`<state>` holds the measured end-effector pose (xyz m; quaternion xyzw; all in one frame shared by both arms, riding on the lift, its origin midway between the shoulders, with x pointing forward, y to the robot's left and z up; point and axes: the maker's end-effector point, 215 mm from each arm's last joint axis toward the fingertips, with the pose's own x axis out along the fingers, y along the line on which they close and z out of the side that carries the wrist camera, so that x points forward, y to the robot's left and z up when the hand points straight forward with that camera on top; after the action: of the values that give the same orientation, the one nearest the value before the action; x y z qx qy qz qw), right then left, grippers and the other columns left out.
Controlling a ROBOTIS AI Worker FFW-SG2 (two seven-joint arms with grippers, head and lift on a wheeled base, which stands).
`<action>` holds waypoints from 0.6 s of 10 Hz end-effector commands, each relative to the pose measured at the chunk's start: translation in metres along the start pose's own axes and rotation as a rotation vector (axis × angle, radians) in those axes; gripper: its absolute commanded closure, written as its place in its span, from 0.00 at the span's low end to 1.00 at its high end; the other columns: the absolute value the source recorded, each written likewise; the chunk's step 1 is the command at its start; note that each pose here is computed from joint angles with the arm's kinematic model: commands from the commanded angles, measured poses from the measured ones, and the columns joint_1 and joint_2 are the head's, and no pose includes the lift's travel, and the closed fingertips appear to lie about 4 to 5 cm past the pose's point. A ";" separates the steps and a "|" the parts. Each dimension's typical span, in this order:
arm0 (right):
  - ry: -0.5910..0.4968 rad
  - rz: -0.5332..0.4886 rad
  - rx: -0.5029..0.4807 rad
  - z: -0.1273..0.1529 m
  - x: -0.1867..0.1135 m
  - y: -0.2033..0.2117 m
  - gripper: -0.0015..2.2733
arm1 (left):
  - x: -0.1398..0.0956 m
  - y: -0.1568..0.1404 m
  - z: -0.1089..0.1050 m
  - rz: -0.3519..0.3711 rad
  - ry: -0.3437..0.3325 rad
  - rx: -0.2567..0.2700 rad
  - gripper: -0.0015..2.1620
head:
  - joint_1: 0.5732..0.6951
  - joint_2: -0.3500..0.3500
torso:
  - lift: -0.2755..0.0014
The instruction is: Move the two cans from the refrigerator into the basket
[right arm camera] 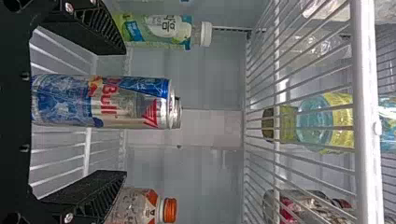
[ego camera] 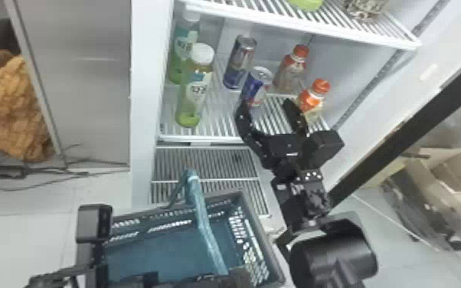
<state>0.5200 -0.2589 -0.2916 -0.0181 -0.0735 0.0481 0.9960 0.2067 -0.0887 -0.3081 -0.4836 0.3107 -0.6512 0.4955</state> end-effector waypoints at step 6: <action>-0.001 0.020 0.010 -0.006 0.032 0.007 0.04 | -0.001 0.000 0.002 0.002 -0.001 0.004 0.54 | 1.00 0.00 | 0.00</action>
<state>0.5487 -0.2486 -0.2946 -0.0140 -0.0728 0.0586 0.9955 0.2088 -0.0883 -0.3077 -0.4827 0.3099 -0.6511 0.4970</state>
